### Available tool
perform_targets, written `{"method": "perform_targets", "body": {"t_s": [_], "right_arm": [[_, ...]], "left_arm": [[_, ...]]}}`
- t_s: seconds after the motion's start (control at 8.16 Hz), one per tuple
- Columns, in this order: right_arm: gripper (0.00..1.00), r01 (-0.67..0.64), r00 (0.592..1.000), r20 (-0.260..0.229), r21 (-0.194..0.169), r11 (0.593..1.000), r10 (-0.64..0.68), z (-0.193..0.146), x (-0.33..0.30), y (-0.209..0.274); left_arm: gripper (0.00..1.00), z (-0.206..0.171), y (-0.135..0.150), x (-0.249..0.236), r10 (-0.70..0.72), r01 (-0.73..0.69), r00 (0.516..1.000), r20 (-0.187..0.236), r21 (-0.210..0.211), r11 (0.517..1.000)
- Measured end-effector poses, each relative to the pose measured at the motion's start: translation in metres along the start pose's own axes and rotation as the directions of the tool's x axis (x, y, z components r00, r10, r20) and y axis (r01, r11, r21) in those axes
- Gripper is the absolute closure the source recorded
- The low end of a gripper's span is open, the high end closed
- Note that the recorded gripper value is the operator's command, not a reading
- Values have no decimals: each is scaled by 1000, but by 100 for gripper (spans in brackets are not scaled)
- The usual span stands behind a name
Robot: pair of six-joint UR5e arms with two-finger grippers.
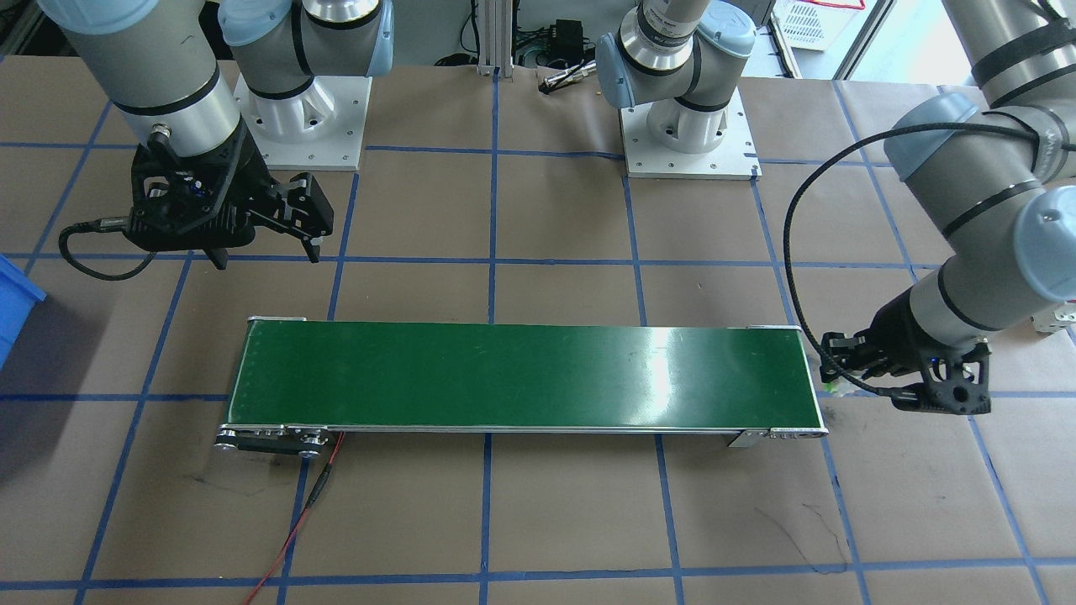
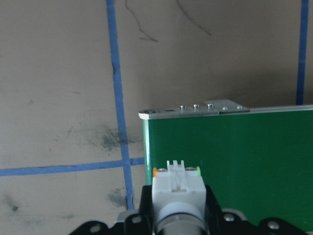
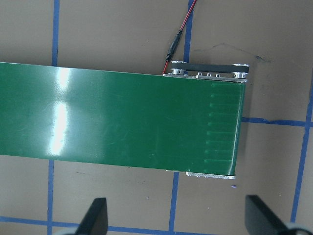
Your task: Move button from left to right
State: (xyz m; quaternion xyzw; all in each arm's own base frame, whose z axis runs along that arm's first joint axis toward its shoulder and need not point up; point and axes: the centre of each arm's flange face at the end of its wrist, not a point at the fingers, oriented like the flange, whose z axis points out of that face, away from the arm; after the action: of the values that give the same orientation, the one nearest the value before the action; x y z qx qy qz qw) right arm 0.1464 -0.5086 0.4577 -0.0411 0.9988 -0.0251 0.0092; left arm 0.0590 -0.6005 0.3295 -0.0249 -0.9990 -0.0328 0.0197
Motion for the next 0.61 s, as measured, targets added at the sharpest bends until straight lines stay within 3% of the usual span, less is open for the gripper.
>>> {"method": "perform_targets", "body": {"t_s": [0.25,0.61], "right_arm": [[0,0,1000,0,0,1000,0,0,0,0],[0,0,1000,0,0,1000,0,0,0,0]], "left_arm": [[100,32,10,6,6,-7,1000,-21,-53,999],[100,58,8,5,-2,-2,999,-38,-94,996]]}}
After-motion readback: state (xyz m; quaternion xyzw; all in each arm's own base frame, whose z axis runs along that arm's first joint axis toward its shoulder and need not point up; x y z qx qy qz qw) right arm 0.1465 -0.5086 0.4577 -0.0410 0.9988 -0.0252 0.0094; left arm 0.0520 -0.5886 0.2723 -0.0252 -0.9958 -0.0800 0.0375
